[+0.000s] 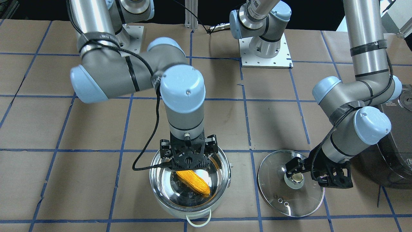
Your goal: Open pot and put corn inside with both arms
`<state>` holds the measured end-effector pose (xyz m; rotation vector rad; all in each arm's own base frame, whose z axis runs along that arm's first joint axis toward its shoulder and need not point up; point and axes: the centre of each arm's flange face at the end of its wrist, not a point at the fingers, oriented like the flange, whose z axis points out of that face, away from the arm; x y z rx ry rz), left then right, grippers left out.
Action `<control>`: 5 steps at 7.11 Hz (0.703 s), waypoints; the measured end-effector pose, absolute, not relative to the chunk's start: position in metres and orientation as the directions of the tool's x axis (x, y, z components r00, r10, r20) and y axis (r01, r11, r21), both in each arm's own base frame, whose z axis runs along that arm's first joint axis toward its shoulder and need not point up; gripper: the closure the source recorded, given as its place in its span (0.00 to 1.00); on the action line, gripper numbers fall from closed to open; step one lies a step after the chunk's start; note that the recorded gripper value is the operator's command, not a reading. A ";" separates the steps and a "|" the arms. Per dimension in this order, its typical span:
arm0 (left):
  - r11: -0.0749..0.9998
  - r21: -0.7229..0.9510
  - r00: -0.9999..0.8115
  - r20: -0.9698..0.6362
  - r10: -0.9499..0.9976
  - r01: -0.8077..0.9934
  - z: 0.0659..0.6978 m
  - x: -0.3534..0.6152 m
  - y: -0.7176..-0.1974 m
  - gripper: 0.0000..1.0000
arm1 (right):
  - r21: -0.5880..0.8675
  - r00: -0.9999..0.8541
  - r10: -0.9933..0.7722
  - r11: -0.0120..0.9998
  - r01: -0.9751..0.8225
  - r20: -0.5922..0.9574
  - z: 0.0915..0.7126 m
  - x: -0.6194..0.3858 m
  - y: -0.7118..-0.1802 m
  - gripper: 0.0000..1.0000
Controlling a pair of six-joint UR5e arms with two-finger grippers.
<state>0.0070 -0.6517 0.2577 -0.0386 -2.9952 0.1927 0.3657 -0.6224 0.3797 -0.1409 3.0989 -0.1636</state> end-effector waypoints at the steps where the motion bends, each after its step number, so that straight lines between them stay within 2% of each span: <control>1: 0.993 -0.115 -0.993 0.109 0.036 0.024 0.293 -0.014 -0.641 0.00 | -0.093 -0.996 -0.093 0.991 -0.092 -0.013 0.417 0.343 -0.604 0.05; 3: 0.999 -0.029 -0.998 0.063 0.024 0.022 0.395 -0.059 -0.596 0.00 | -0.062 -0.998 -0.057 0.996 -0.059 0.021 0.469 0.278 -0.555 0.05; 5: 0.997 0.072 -0.999 0.040 0.007 0.010 0.468 -0.094 -0.560 0.00 | -0.049 -0.998 -0.049 0.998 -0.050 0.029 0.491 0.216 -0.527 0.04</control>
